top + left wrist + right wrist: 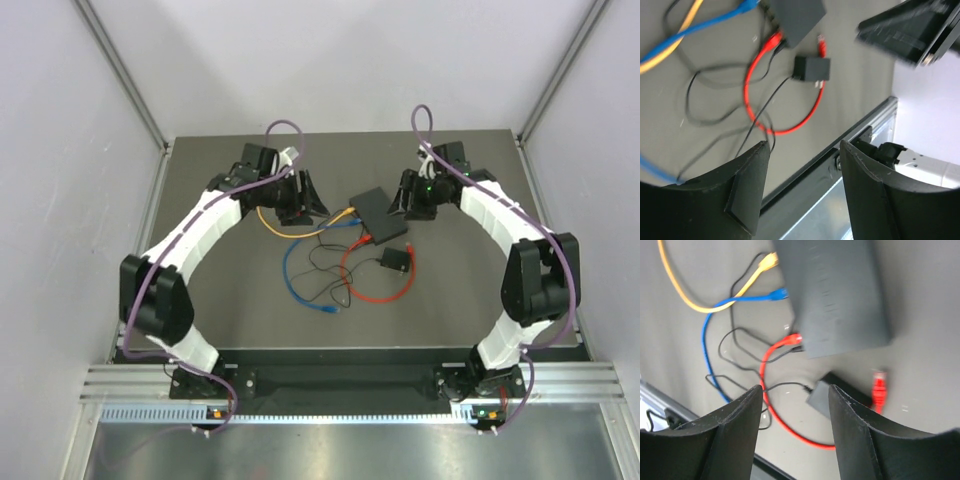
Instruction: Pull the plug from the switch port
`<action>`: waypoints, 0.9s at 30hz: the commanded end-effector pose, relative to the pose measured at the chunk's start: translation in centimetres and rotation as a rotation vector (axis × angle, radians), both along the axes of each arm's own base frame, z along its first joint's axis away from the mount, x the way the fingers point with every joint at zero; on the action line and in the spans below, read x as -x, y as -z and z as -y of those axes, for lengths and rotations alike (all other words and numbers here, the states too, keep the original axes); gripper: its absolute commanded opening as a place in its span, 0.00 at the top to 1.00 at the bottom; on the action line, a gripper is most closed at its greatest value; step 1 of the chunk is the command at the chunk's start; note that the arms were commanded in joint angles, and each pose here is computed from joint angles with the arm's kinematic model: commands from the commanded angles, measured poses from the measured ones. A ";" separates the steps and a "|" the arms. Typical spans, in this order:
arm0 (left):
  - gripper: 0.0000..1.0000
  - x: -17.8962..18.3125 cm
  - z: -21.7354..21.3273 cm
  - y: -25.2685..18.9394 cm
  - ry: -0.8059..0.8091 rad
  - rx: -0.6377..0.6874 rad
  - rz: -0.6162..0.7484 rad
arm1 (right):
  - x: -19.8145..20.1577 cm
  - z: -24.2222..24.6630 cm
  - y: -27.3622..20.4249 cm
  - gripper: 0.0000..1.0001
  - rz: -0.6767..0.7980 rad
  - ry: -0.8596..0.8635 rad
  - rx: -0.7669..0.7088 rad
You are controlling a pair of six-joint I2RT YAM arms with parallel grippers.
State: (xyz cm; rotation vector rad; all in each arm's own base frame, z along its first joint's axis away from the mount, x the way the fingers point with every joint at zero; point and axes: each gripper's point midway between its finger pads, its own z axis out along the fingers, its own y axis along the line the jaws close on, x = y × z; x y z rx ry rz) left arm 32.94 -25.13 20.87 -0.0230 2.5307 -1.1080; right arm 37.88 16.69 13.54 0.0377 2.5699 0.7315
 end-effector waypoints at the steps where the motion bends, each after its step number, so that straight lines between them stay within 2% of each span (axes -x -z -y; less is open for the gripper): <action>1: 0.37 -2.8 3.0 -2.2 0.125 0.133 0.135 | 0.8 -2.2 -1.3 0.44 0.024 -0.033 -0.035; 2: 0.37 -3.6 3.7 -2.7 0.144 0.160 0.161 | 0.4 -2.5 -1.4 0.45 0.017 -0.041 -0.035; 6: 0.37 -5.8 5.7 -0.2 0.210 0.220 0.140 | 0.0 -2.8 -0.8 0.45 -0.010 -0.089 -0.018; 13: 0.37 -8.6 7.0 3.1 0.265 0.228 0.168 | -0.5 -4.0 0.9 0.46 -0.042 -0.096 -0.031; 19: 0.38 -11.0 7.0 5.2 0.230 0.163 0.165 | -1.3 -4.2 1.1 0.48 -0.046 -0.117 0.011; 22: 0.47 -12.8 6.4 5.7 0.188 0.142 0.155 | -1.6 -4.3 1.3 0.50 -0.058 -0.135 0.023; 25: 0.49 -13.9 5.4 4.6 0.114 0.182 0.148 | -1.6 -4.8 1.5 0.51 -0.076 -0.160 0.019; 27: 0.47 -13.8 4.7 4.0 0.088 0.155 0.177 | -1.9 -5.1 1.1 0.51 -0.053 -0.167 0.010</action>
